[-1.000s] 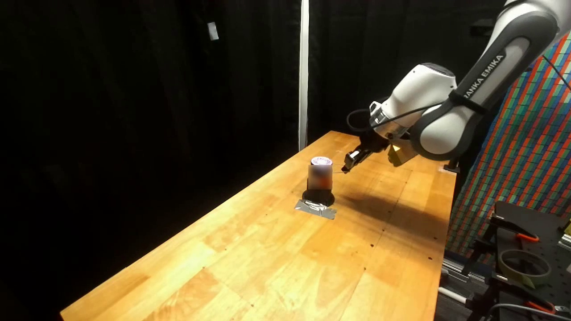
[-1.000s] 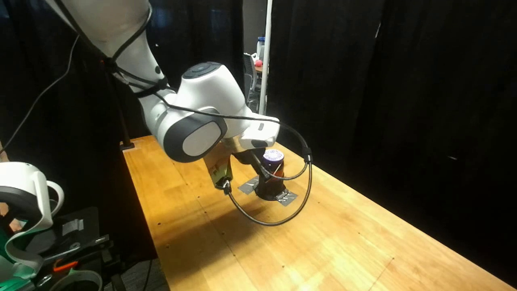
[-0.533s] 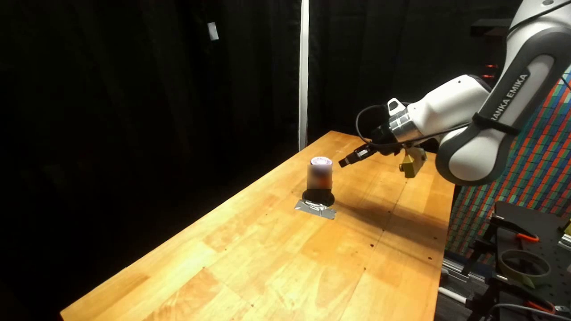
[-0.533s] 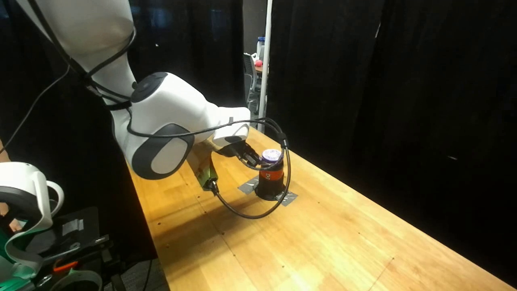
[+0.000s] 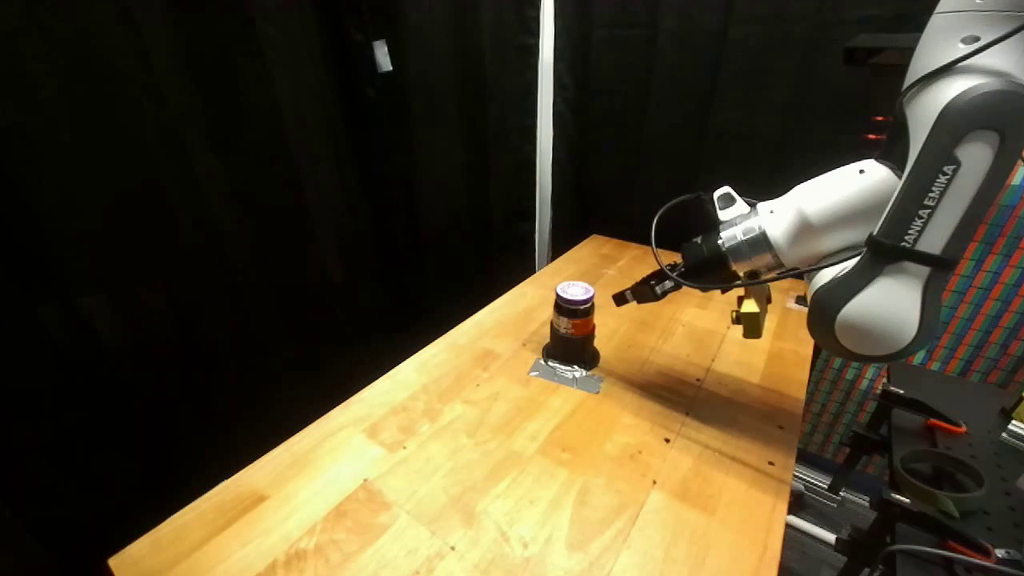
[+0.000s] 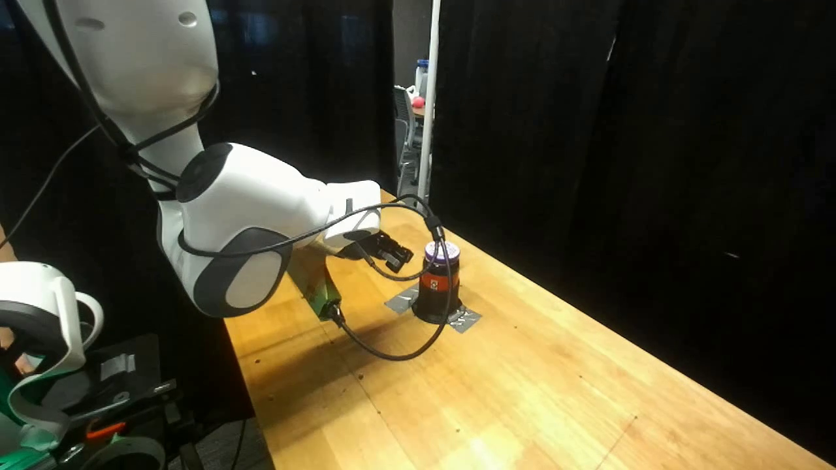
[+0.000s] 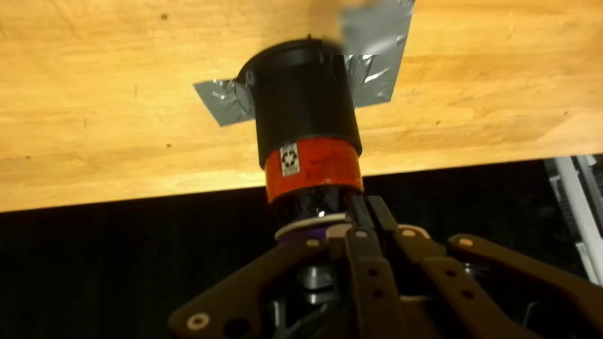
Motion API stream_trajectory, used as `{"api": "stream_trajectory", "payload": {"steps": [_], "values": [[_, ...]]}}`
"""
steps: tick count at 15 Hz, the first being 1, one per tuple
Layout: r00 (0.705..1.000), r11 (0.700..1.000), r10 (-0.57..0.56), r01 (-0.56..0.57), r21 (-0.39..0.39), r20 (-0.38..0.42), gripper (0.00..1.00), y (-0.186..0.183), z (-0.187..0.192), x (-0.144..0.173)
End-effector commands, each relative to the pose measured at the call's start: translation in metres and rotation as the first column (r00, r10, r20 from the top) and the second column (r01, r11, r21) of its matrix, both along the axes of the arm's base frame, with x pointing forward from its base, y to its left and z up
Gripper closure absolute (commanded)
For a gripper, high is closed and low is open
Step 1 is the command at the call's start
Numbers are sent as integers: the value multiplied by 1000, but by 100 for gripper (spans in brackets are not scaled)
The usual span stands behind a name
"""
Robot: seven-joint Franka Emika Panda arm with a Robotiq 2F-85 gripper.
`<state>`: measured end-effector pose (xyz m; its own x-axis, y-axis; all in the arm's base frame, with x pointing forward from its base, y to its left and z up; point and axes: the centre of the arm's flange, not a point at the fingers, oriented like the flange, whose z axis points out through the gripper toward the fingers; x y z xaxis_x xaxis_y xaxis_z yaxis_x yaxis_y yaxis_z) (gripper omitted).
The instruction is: Put a rubber band around the base of the cup
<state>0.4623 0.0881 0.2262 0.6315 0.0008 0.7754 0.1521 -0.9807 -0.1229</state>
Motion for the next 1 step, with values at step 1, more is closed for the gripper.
{"api": "stream_trajectory", "payload": {"steps": [1], "values": [[977, 996, 88, -89, 6, -193, 62, -9, 12, 6]]}}
